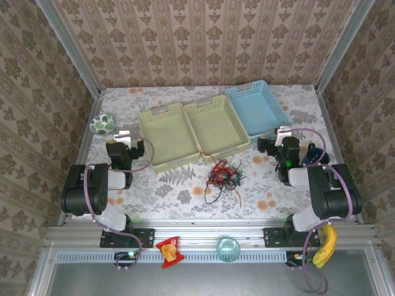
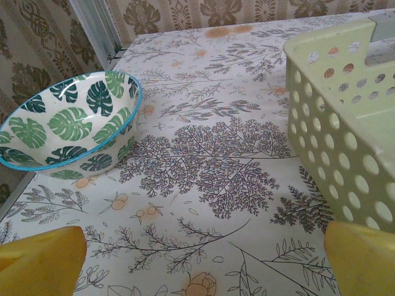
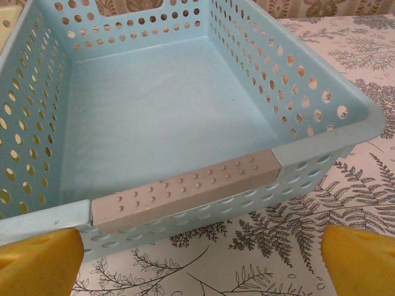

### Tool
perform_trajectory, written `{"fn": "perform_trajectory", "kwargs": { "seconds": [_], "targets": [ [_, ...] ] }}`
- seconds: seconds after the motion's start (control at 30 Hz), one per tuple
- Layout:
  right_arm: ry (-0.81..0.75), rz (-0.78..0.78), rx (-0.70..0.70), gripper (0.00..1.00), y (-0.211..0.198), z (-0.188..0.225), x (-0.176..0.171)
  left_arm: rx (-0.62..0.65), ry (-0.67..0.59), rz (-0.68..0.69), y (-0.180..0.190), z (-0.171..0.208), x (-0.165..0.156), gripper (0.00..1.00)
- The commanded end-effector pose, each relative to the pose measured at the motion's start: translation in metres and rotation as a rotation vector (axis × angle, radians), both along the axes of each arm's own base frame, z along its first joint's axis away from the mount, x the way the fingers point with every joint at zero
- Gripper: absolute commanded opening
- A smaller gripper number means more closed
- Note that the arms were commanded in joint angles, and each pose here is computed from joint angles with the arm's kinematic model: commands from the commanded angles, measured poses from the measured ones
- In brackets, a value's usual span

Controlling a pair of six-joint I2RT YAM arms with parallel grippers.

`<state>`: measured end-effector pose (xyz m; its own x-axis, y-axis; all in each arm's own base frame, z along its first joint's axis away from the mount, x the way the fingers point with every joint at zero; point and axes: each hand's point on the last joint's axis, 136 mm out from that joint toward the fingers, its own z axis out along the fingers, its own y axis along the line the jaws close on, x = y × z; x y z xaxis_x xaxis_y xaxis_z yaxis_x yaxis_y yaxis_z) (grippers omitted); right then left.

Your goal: Untangle the cables

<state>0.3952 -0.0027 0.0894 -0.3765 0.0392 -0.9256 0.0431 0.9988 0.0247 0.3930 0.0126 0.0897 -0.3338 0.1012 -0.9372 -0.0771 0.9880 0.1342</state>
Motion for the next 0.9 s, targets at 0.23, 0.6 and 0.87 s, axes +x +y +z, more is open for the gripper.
{"fn": "perform_trajectory", "kwargs": {
  "seconds": [0.23,0.6,0.87],
  "targets": [
    [-0.025,-0.004,-0.016,1.00,-0.001,0.008,0.006,0.004,-0.015,-0.027,-0.006,0.009,0.006,1.00],
    [-0.011,-0.027,-0.016,1.00,-0.005,0.013,0.007,0.226,-0.010,-0.053,-0.038,0.078,0.002,1.00],
    [0.016,-0.353,-0.002,0.89,-0.042,0.081,-0.011,0.046,-0.025,0.186,-0.028,0.125,-0.048,1.00]
  ]
}}
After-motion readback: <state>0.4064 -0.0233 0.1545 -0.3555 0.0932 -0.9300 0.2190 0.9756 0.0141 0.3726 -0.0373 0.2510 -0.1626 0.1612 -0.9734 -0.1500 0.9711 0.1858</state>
